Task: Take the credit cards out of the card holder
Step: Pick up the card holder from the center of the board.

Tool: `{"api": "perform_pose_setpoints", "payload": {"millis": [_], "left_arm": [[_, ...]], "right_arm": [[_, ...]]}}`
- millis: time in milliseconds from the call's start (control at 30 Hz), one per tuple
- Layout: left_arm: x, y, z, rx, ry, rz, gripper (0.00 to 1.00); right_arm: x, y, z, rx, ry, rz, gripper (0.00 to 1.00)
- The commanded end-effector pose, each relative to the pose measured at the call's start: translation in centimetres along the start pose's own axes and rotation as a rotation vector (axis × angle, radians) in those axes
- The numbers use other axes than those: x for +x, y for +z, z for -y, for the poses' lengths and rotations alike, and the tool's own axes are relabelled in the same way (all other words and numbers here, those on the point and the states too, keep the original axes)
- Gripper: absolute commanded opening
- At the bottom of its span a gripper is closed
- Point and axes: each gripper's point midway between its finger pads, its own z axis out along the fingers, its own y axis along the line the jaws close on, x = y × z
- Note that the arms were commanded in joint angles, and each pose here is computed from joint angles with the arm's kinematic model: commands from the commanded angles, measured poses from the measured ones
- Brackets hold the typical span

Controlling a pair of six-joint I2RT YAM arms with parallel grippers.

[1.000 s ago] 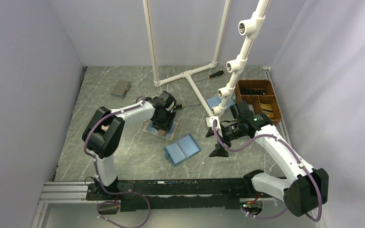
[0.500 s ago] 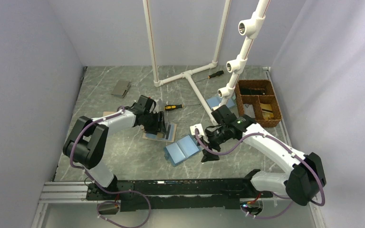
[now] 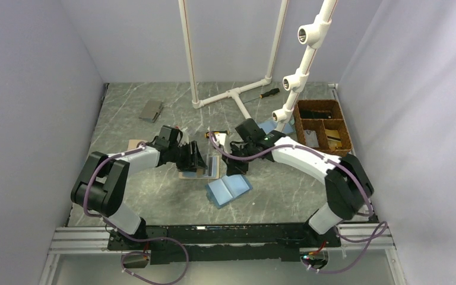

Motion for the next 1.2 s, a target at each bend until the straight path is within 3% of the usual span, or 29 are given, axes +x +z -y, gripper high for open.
{"api": "perform_pose_setpoints", "payload": {"millis": [0, 267, 433, 667, 933, 1167], "left_arm": [[-0.6, -0.8, 1.5, 0.089, -0.003, 0.034, 0.47], [-0.5, -1.1, 2.0, 0.139, -0.033, 0.044, 0.47], [-0.7, -1.3, 2.3, 0.159, -0.036, 0.063, 0.48], [-0.6, -1.3, 2.5, 0.186, -0.052, 0.068, 0.50], [-0.4, -1.3, 2.4, 0.183, -0.066, 0.070, 0.72], [-0.3, -1.4, 2.2, 0.170, -0.067, 0.073, 0.78]], "right_arm": [[-4.6, 1.3, 3.9, 0.127, 0.168, 0.113, 0.00], [-5.4, 5.0, 7.2, 0.171, 0.449, 0.147, 0.00], [-5.3, 6.2, 9.3, 0.234, 0.523, 0.158, 0.00], [-5.1, 8.6, 9.0, 0.138, 0.610, 0.156, 0.00], [-7.1, 9.6, 8.2, 0.012, 0.658, 0.218, 0.00], [-7.8, 10.0, 7.0, -0.093, 0.673, 0.226, 0.00]]}}
